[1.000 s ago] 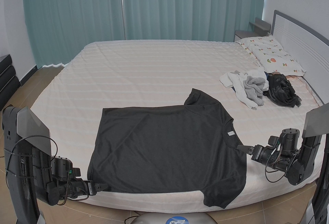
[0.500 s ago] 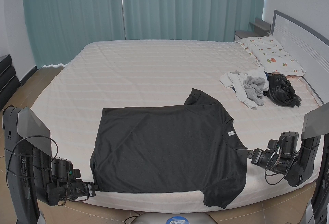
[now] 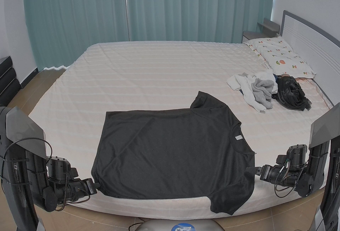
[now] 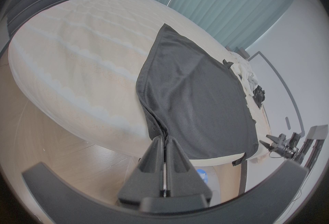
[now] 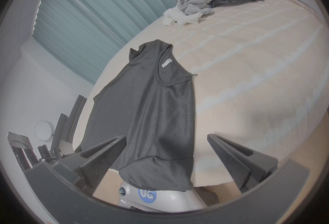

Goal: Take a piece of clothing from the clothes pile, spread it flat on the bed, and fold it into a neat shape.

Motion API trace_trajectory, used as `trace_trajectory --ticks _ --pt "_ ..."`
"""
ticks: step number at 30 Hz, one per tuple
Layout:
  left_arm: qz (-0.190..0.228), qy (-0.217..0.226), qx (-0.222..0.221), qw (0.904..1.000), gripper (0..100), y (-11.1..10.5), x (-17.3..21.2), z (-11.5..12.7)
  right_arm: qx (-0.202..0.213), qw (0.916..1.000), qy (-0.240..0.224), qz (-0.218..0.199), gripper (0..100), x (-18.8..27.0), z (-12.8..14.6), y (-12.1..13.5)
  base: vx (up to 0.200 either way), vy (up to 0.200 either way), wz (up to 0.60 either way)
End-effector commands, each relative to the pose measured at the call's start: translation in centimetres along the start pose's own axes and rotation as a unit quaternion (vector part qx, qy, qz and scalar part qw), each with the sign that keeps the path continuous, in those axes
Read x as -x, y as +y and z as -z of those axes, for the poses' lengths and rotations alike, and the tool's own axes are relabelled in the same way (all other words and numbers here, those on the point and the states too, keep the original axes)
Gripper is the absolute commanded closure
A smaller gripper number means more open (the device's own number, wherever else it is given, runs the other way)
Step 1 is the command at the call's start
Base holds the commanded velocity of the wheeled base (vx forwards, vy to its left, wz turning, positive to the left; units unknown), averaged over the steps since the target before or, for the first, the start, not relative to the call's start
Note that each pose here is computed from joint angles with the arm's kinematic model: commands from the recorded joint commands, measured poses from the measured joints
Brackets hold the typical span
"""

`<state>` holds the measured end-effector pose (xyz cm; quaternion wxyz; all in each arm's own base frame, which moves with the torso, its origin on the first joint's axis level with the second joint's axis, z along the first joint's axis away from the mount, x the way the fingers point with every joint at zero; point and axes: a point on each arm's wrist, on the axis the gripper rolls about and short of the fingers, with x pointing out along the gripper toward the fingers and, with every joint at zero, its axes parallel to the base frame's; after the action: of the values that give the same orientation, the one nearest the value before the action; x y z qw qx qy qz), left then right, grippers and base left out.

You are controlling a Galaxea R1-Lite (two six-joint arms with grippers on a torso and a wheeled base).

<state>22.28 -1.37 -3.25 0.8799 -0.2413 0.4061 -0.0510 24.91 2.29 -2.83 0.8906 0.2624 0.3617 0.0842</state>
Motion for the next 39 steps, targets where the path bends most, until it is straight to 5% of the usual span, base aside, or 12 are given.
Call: trace_trajectory --ticks 1,11,12,29,38,39 --pt "0.014 -0.018 0.012 0.9997 100 -0.7 0.0 -0.7 0.003 0.9998 0.021 -0.001 0 -1.7 0.8 -0.1 0.000 0.000 0.00" --pt "0.021 -0.038 0.045 0.9980 100 -0.9 -0.1 -1.5 -0.002 0.9994 0.033 0.014 0 -4.4 -0.3 -0.4 0.000 0.000 0.00" --pt "0.021 -0.038 0.045 0.9980 100 -0.9 -0.1 -1.5 -0.002 0.9993 0.034 0.016 100 -4.4 -0.3 -0.4 0.000 0.000 0.00" --pt "0.007 -0.052 0.050 0.9974 100 -0.8 -0.4 -1.8 0.010 0.9986 -0.051 -0.009 100 -7.0 -4.7 -0.1 0.000 0.000 0.00" --pt "0.011 -0.058 0.078 0.9952 100 -0.8 -0.8 -2.2 0.028 0.9977 -0.057 -0.024 100 -9.6 -6.1 0.9 0.000 0.000 0.00" --pt "0.010 -0.056 0.079 0.9952 100 -0.7 -0.9 -2.2 0.029 0.9976 -0.057 -0.026 0 -9.7 -6.2 1.0 0.000 0.000 0.00"
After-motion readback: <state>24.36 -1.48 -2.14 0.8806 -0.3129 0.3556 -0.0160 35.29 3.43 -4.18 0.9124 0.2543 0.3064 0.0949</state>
